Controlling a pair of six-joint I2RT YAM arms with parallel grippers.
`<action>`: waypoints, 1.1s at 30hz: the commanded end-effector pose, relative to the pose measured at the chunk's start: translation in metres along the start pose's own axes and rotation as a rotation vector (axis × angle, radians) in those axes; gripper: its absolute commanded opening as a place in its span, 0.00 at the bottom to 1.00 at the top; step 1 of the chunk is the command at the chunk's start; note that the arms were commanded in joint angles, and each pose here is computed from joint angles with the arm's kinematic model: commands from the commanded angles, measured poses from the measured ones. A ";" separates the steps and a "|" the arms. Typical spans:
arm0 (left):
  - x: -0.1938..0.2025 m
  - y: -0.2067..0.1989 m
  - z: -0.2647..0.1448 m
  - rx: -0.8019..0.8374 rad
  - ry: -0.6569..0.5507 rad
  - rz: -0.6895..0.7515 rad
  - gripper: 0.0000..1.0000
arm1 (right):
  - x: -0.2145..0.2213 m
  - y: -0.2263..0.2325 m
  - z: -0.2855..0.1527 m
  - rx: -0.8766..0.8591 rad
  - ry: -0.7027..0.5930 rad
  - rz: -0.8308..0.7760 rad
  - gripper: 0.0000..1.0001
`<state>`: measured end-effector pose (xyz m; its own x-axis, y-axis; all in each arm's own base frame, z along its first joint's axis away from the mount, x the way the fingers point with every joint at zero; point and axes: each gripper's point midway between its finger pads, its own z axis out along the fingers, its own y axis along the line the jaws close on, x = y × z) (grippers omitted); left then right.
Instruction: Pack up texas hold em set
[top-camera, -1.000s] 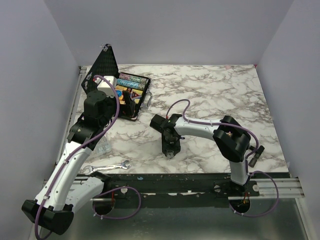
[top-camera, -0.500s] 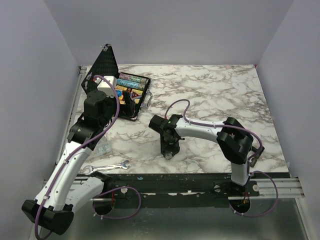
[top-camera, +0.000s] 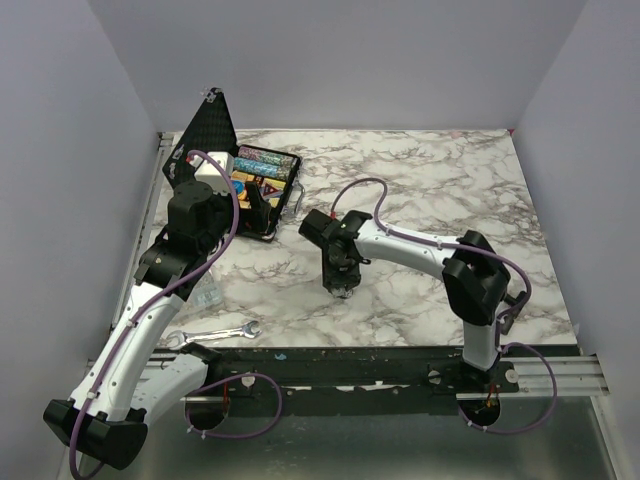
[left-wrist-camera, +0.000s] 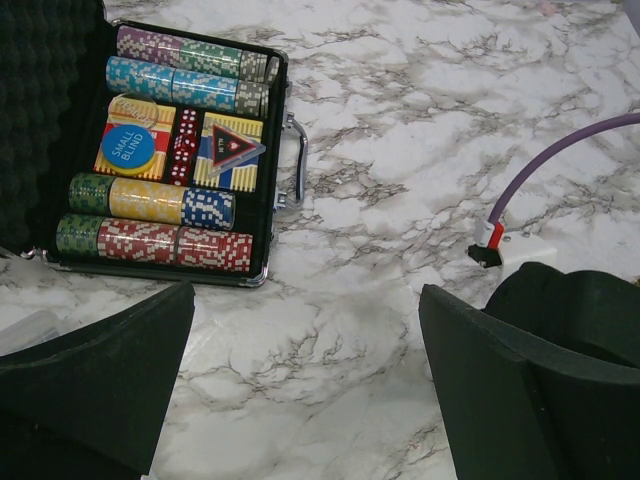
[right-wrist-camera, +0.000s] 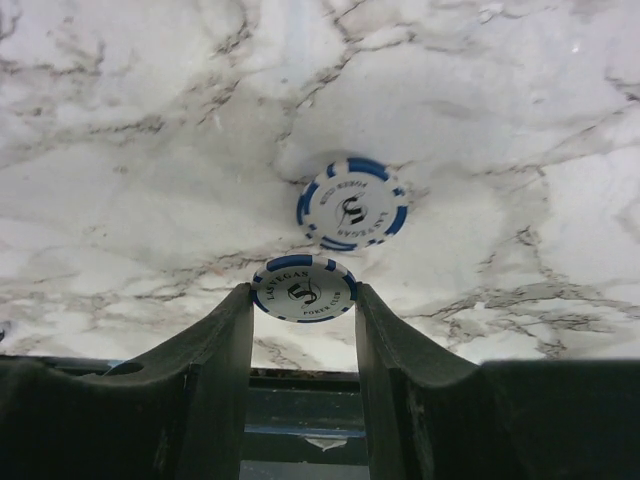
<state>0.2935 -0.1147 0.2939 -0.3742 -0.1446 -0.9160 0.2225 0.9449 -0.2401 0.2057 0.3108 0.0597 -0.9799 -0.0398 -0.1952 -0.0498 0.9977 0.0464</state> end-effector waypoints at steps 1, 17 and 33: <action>0.001 -0.002 -0.001 0.016 0.006 -0.002 0.92 | -0.012 -0.023 0.010 0.093 -0.011 -0.018 0.32; 0.002 -0.004 -0.001 0.025 0.011 -0.002 0.92 | -0.023 -0.025 0.028 0.101 -0.003 -0.026 0.39; 0.001 -0.006 -0.003 0.036 0.009 -0.002 0.92 | -0.018 -0.015 0.017 0.033 0.041 -0.016 0.66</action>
<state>0.2924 -0.1173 0.2939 -0.3780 -0.1433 -0.9146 0.2364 0.9403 -0.2450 0.2268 0.2906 0.0377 -0.9834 -0.0711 -0.1668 -0.0671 0.9973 -0.0298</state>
